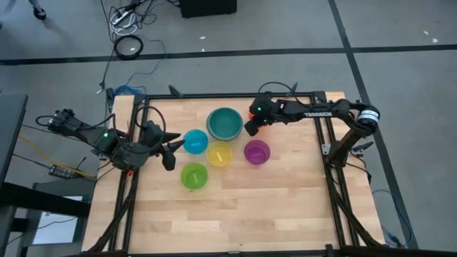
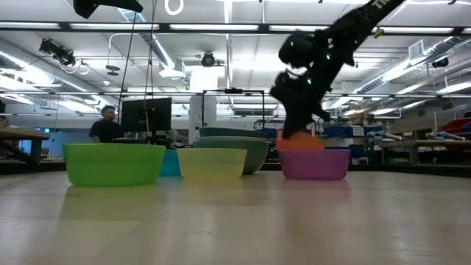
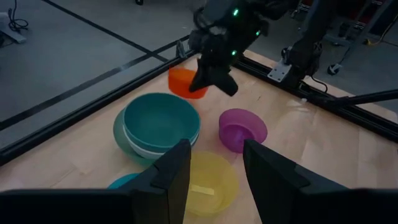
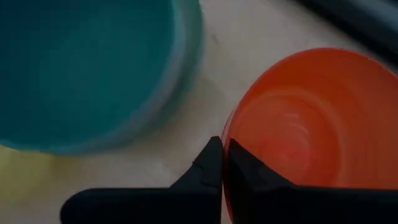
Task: Nest bowls inside each other
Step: Stack the orange bowl on top of the dark green bowl, then stack the violet bowl on top of the orange bowl
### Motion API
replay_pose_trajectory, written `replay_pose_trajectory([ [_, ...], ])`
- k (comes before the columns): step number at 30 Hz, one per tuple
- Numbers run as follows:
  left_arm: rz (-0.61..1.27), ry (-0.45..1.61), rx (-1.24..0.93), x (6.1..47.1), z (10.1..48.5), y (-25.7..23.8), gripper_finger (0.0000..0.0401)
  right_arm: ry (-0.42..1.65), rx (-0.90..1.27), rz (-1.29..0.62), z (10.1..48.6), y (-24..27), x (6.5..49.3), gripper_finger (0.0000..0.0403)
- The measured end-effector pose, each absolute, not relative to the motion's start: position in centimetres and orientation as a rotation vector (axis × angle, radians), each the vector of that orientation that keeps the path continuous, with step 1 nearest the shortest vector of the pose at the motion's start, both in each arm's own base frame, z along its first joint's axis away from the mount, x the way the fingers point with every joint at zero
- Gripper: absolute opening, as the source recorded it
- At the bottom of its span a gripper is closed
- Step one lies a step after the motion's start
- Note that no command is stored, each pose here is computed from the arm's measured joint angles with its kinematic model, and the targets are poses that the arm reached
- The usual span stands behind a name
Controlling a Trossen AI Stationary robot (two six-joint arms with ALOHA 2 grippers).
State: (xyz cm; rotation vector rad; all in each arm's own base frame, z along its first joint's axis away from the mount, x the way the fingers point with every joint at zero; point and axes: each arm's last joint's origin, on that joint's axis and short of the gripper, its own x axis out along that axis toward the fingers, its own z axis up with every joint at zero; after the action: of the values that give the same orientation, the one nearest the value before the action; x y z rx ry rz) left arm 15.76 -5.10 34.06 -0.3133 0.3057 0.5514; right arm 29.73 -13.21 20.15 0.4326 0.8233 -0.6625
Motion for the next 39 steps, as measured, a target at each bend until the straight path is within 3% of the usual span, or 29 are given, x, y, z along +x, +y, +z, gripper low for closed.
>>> replay_pose_trajectory([
  [11, 0.567, 0.294, -0.309, 15.8, 34.1, -5.1, 0.0157, 0.594, 0.295, -0.524, 26.9, -9.2, 34.1, 0.0000],
  [16, 0.567, 0.293, -0.310, 15.8, 34.1, -5.1, 0.0157, 0.543, 0.285, -0.464, 26.9, -7.8, 35.3, 0.0000],
  [25, 0.568, 0.296, -0.307, 15.7, 34.1, -5.0, 0.0157, 0.550, 0.291, -0.395, 22.8, -7.3, 38.4, 0.0004],
  [39, 0.564, 0.300, -0.289, 15.8, 34.1, -5.1, 0.0157, 0.571, 0.295, -0.399, 22.5, -7.3, 38.3, 0.0142],
])
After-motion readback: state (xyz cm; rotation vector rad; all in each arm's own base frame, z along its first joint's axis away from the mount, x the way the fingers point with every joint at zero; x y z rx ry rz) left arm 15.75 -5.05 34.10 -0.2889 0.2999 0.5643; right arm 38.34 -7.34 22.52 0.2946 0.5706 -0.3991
